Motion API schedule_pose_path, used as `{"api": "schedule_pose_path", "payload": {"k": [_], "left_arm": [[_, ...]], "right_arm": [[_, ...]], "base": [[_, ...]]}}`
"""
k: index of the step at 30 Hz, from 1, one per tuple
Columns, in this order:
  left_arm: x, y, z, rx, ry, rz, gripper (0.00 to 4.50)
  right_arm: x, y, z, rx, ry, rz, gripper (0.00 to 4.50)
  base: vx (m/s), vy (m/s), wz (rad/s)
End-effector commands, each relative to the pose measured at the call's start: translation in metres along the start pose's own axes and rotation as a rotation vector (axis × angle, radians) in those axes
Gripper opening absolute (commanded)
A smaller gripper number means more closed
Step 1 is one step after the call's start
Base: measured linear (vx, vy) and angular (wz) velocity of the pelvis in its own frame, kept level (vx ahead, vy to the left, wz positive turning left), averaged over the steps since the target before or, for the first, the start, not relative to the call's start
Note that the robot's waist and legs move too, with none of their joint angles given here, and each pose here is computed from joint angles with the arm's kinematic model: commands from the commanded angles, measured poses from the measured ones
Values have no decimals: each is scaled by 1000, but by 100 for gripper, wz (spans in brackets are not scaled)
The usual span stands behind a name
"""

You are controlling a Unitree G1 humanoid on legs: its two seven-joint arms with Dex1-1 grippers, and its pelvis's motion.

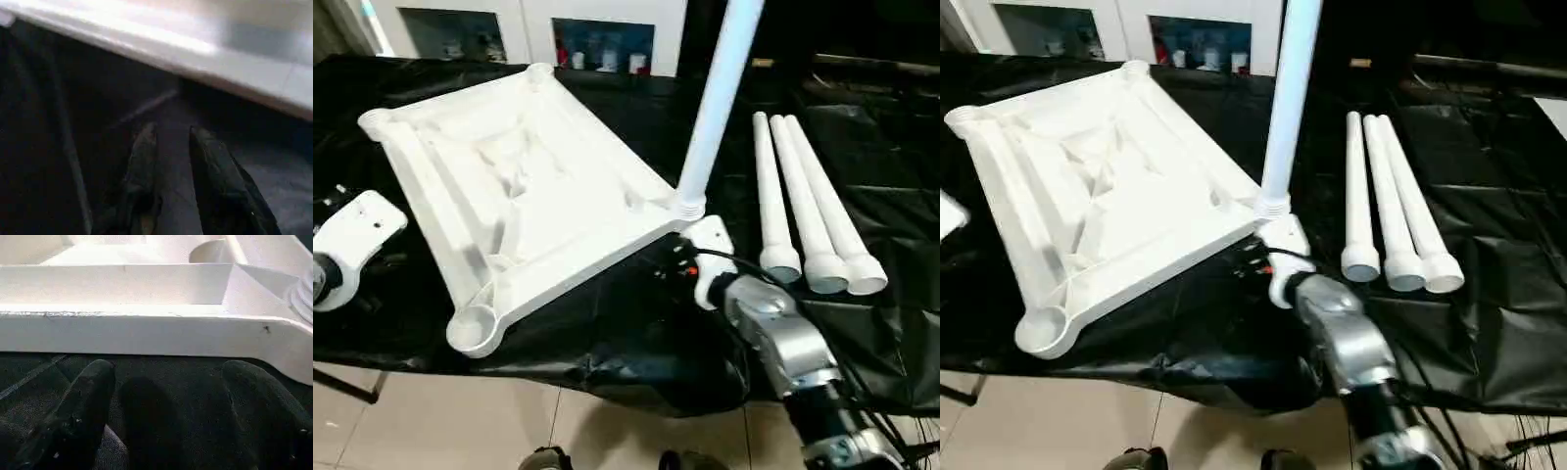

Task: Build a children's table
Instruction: Rotate table base

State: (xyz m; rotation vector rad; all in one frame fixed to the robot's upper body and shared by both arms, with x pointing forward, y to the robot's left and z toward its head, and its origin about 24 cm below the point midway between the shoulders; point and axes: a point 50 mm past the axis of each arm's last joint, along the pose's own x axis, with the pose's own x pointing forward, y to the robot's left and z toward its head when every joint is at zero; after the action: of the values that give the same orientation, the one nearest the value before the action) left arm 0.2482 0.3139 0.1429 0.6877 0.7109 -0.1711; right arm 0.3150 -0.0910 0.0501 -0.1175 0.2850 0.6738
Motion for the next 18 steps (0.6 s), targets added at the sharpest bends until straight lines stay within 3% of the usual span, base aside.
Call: {"api": "schedule_pose_path", "payload": {"k": [1, 3, 7, 14, 17, 18], "left_arm": [[5, -11, -3, -11, -7, -66, 118], [6, -13, -3, -15, -10, -76, 118], [14, -39, -1, -33, -27, -208, 118], [14, -60, 4, 21, -32, -321, 118], [14, -71, 11, 24, -65, -373, 118], [13, -81, 19, 24, -104, -427, 118]], "right_arm": [[3, 0, -5, 0, 17, -4, 374], [4, 0, -6, 1, 18, -3, 374], [12, 8, -13, 37, 8, 81, 374], [22, 15, -17, 26, 15, 136, 374], [26, 16, -17, 16, 14, 139, 374], [29, 16, -16, 11, 12, 137, 374]], "base": [[0, 0, 0], [0, 0, 0], [0, 0, 0], [0, 0, 0], [0, 0, 0], [0, 0, 0]]}}
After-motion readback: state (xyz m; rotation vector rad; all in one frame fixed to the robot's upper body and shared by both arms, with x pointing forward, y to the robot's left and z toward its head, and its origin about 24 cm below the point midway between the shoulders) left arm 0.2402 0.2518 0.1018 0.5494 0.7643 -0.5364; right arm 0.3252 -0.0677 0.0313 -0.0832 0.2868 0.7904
